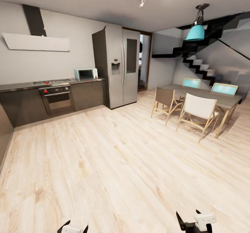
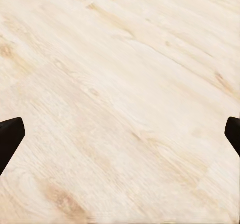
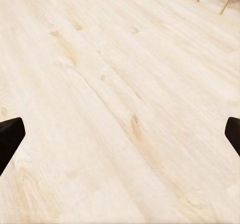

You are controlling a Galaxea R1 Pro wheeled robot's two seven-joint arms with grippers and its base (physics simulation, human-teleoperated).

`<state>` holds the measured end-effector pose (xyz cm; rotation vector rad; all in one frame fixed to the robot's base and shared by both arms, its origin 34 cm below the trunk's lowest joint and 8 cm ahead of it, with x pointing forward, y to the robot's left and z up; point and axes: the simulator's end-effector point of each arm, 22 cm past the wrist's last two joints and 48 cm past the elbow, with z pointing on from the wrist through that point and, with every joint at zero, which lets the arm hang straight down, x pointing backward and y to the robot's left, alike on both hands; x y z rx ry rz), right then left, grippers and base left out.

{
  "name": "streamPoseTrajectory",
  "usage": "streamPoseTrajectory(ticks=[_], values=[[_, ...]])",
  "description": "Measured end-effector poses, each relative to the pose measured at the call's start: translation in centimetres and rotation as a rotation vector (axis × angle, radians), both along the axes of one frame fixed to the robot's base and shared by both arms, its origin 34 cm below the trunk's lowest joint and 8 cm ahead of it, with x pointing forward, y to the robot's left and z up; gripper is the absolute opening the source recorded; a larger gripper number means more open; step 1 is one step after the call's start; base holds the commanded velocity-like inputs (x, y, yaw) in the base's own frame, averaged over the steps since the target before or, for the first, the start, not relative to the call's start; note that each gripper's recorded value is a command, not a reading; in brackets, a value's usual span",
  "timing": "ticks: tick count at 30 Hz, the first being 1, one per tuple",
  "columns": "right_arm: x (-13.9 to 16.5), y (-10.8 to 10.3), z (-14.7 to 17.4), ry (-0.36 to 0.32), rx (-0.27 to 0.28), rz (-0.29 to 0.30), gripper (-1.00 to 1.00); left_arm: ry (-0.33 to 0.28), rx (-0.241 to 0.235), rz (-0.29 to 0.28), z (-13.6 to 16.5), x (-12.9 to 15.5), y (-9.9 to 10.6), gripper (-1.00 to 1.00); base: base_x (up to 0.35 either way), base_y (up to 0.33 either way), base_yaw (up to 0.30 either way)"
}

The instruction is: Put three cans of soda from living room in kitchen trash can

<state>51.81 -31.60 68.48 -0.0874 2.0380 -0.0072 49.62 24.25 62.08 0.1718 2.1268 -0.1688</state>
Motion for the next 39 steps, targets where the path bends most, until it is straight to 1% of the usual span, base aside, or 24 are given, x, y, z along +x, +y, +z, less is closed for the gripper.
streamPoseTrajectory(ticks=[6, 20, 33, 39], values=[[-0.2, 0.2, -0.4, 0.009, 0.001, 0.004, 1.00, 0.013, -0.001, 0.004, -0.8, -0.5, 0.1, 1.00, 0.000, 0.000, 0.000], [-0.4, 0.3, -1.2, 0.028, 0.002, 0.005, 1.00, -0.011, 0.000, 0.008, 0.1, 0.2, 0.2, 1.00, 0.000, 0.000, 0.000], [-0.7, 0.4, -1.9, 0.044, 0.001, 0.008, 1.00, 0.014, -0.001, 0.010, -0.8, -0.3, 0.0, 1.00, 0.000, 0.000, 0.000], [-0.8, 0.5, -2.1, 0.050, 0.002, 0.010, 1.00, 0.016, -0.003, 0.009, -0.9, -0.4, 0.0, 1.00, 0.000, 0.000, 0.000]])
